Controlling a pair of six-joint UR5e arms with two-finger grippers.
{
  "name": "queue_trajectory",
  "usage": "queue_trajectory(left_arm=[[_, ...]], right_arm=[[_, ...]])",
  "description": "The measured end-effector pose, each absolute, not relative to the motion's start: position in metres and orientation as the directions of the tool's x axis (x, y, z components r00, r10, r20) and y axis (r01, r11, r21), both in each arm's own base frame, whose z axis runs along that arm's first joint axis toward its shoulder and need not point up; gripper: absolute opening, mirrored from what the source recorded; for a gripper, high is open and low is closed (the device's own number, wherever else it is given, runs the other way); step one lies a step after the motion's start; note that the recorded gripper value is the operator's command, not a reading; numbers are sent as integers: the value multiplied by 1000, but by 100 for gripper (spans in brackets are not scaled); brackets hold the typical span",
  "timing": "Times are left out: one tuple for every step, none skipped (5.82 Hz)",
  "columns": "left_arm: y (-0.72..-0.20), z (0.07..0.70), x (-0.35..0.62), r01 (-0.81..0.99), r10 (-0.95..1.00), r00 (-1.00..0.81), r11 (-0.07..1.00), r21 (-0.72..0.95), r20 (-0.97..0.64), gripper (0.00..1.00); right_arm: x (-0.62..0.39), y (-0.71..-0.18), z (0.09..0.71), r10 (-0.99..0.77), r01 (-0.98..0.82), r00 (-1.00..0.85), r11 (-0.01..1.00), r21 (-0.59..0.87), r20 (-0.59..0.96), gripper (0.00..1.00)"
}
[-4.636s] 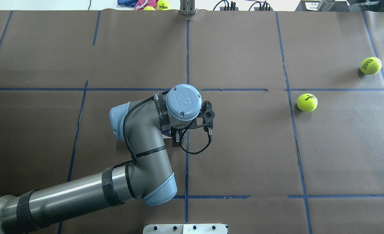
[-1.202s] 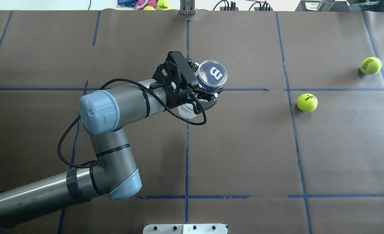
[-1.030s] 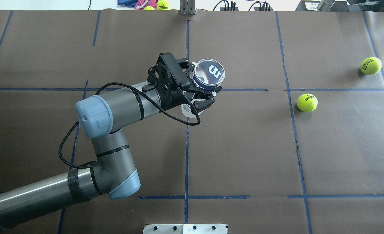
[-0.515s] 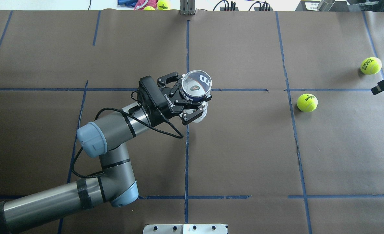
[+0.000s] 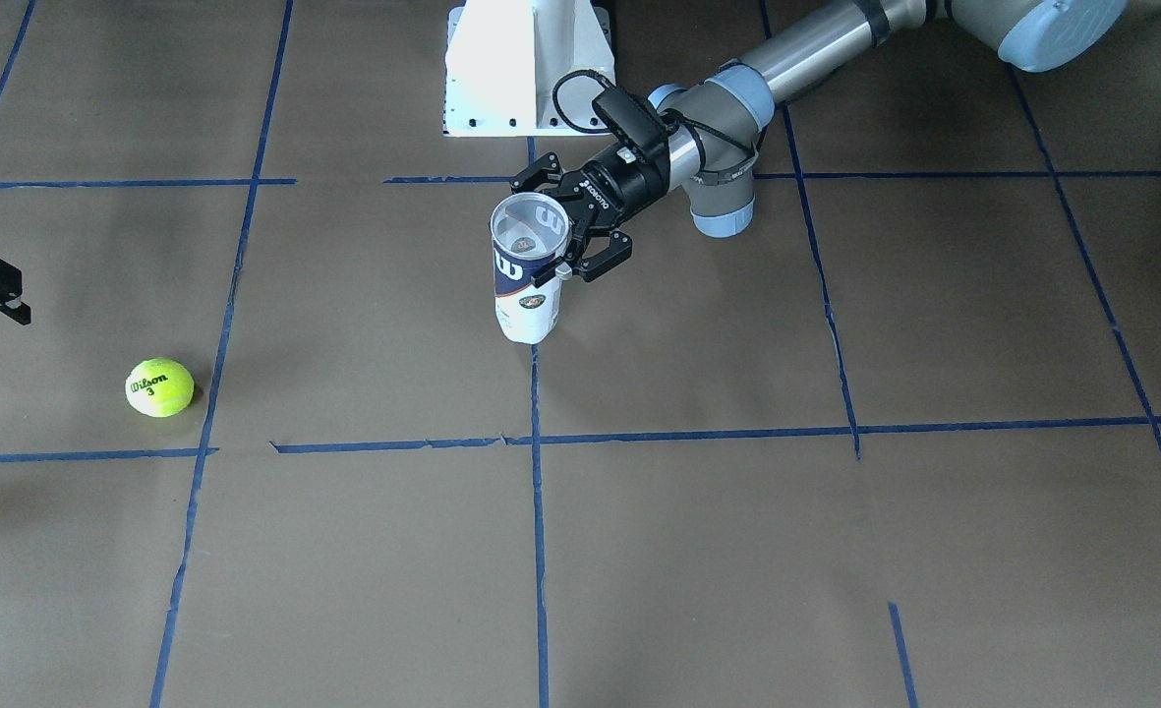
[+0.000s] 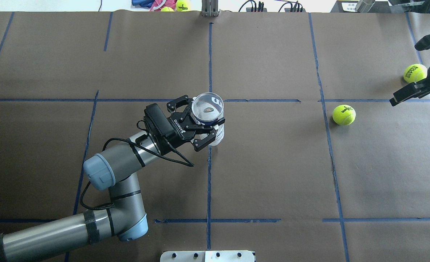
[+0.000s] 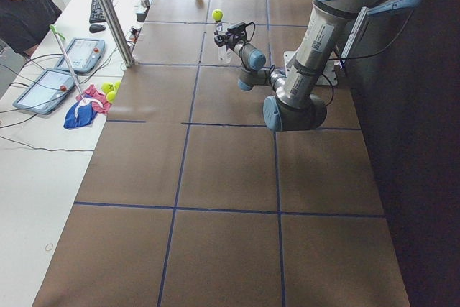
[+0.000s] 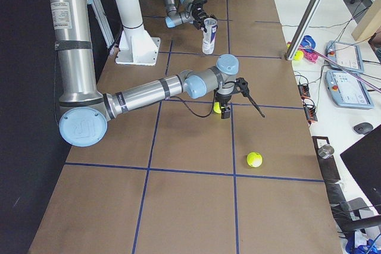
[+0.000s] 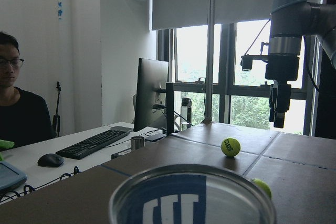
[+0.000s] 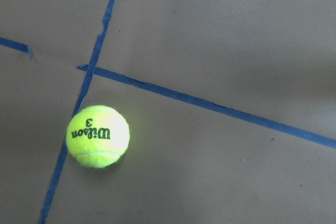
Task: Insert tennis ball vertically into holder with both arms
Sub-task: 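Reach the right gripper to the nearer yellow tennis ball and grasp it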
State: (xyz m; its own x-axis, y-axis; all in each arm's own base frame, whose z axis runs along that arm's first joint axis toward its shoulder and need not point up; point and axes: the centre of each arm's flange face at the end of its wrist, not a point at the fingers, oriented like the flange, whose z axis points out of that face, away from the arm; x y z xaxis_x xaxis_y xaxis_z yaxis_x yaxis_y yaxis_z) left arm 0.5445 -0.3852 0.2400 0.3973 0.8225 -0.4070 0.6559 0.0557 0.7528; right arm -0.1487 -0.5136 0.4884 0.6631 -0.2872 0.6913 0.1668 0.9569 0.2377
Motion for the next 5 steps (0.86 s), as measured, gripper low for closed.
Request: queue_trajectory(left_arm=[[-381,243,548,652,824,394,61,756,-406,79],[-376,245,554,644,827,391,69,762,-405,79],[-374,247,559,637,828,390,73,767,-403,80],[-373,248,562,634,828,391,75,770,-402,80],[-373,249,563,631,828,392,76,772,-402,80]], right_arm=[[-158,-514,485,-292,172,669,955,240,683,99],[-168,-513,482,-294,176,671,955,238,681,99],[-180,-513,476,-290,176,674,956,234,680,99],[-193,-512,472,-291,178,678,956,232,676,99],[-206,-511,468,-297,186,678,954,233,673,99]])
